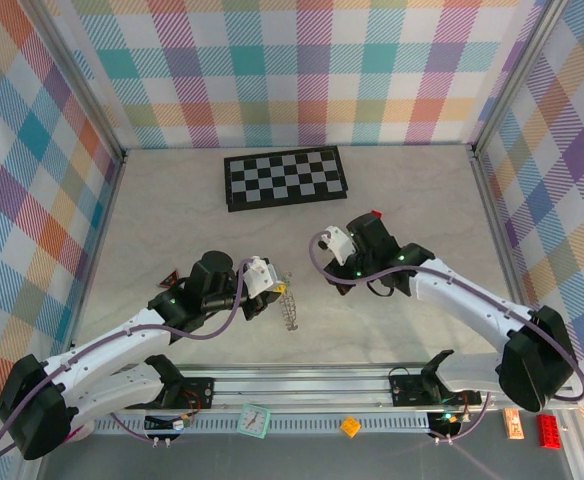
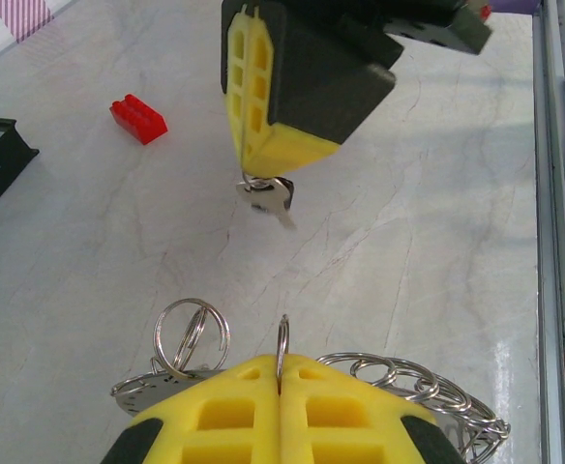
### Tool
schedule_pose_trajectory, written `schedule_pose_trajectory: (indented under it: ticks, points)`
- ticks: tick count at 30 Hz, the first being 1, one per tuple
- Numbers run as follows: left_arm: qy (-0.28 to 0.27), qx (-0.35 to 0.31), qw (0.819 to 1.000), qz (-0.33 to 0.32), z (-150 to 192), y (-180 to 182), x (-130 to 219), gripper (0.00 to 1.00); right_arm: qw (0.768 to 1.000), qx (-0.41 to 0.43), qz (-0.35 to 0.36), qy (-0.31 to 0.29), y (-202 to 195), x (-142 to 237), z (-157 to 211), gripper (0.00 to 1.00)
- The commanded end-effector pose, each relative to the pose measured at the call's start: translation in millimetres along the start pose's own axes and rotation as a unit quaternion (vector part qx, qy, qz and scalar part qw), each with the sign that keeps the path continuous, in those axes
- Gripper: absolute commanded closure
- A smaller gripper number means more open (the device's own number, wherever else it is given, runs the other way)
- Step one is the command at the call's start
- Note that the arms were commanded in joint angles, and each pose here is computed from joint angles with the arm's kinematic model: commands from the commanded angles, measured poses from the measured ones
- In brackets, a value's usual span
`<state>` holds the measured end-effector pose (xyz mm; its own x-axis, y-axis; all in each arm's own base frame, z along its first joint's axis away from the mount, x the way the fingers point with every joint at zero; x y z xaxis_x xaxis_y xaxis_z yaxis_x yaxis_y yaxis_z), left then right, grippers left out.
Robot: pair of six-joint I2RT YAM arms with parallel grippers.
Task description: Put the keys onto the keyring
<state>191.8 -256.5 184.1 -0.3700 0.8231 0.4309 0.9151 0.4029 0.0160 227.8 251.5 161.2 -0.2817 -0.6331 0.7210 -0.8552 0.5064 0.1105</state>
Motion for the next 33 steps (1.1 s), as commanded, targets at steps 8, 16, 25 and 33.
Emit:
schedule_pose_trajectory:
  ticks: [8, 16, 25, 33]
  points:
    - [-0.044, -0.011, 0.999, 0.009, -34, -2, 5, 1.00, 0.984, 0.092, -0.122, -0.087, 50, 19, -26, 1.00]
    - [-0.040, -0.012, 0.999, 0.014, -32, -4, 3, 1.00, 0.974, 0.118, -0.166, -0.099, 71, 17, -41, 1.00]
    - [-0.034, -0.019, 0.999, 0.019, -29, -5, 2, 1.00, 0.974, 0.121, -0.151, -0.122, 69, 11, -60, 1.00]
    - [-0.027, -0.004, 0.999, 0.020, -29, -4, 1, 1.00, 0.976, 0.169, -0.068, -0.115, 57, 6, -60, 1.00]
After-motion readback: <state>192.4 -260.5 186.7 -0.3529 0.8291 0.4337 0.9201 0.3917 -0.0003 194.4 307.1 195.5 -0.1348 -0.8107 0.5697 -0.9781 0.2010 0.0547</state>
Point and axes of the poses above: each hand's point on the last joint's axis, 136 mm out from that joint toward the fingers, its own x axis back along the fingers, its own y axis along the line the jaws close on, z = x × y, the point moved 1 cm from there along x, back along the fingers, and after that the axes turned 6 degrees about x, right-handed, at the moved point
